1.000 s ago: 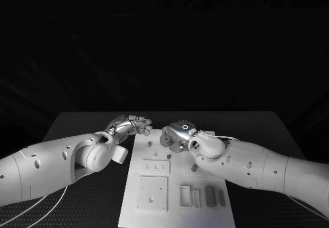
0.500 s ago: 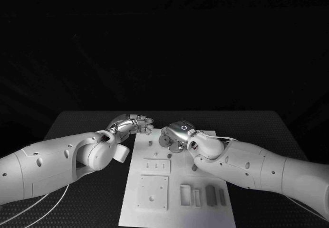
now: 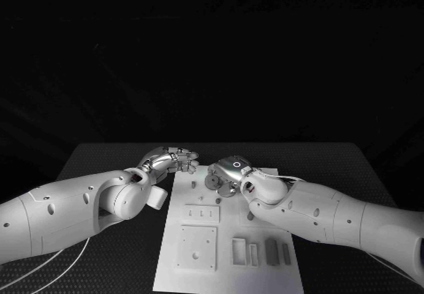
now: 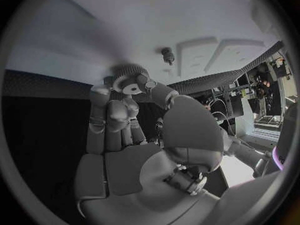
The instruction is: Assemble the parts on the task board
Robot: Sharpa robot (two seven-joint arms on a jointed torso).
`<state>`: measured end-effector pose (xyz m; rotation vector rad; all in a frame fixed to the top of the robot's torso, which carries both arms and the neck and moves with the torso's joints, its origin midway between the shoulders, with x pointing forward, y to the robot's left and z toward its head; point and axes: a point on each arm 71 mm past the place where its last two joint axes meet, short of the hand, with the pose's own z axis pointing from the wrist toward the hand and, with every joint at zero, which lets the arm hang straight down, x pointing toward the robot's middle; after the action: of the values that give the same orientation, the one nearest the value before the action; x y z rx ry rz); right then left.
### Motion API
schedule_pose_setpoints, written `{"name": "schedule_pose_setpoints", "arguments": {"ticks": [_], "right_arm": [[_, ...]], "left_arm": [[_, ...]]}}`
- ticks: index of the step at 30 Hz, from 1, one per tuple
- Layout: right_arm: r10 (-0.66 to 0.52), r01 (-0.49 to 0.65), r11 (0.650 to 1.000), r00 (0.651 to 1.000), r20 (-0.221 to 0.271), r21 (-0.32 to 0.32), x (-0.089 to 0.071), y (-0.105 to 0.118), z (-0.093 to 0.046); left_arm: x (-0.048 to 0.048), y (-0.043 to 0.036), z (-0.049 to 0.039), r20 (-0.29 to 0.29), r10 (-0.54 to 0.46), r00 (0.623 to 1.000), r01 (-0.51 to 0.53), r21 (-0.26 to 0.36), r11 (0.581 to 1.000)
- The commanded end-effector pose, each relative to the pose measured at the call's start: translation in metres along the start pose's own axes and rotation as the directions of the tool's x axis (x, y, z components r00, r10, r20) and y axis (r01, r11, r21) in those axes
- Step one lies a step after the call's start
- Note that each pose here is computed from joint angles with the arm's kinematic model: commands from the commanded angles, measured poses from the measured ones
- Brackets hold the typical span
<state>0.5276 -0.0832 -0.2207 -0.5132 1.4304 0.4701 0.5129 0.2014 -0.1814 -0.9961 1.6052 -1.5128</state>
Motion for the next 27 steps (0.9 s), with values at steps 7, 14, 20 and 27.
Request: {"name": "schedule_pose_setpoints", "arguments": {"ticks": [7,14,20,27], "right_arm": [[0.018,-0.018,1.000,1.000,-0.008,0.008,0.001,-0.001,0.000],[0.018,-0.018,1.000,1.000,-0.023,0.011,0.002,-0.003,-0.001],[0.021,-0.020,1.000,0.998,-0.053,0.015,0.004,-0.006,-0.002],[0.042,-0.040,0.999,0.996,-0.080,0.025,0.007,-0.011,-0.005]], "left_arm": [[0.0023,-0.0020,0.0006,-0.013,0.000,1.000,0.000,0.012,1.000],[0.0019,-0.0019,0.0007,-0.011,0.000,1.000,0.000,0.011,1.000],[0.0008,-0.0018,0.0006,-0.008,0.002,1.000,-0.002,0.011,1.000],[0.0002,-0.0018,0.0008,-0.006,0.002,1.000,-0.002,0.010,1.000]]}}
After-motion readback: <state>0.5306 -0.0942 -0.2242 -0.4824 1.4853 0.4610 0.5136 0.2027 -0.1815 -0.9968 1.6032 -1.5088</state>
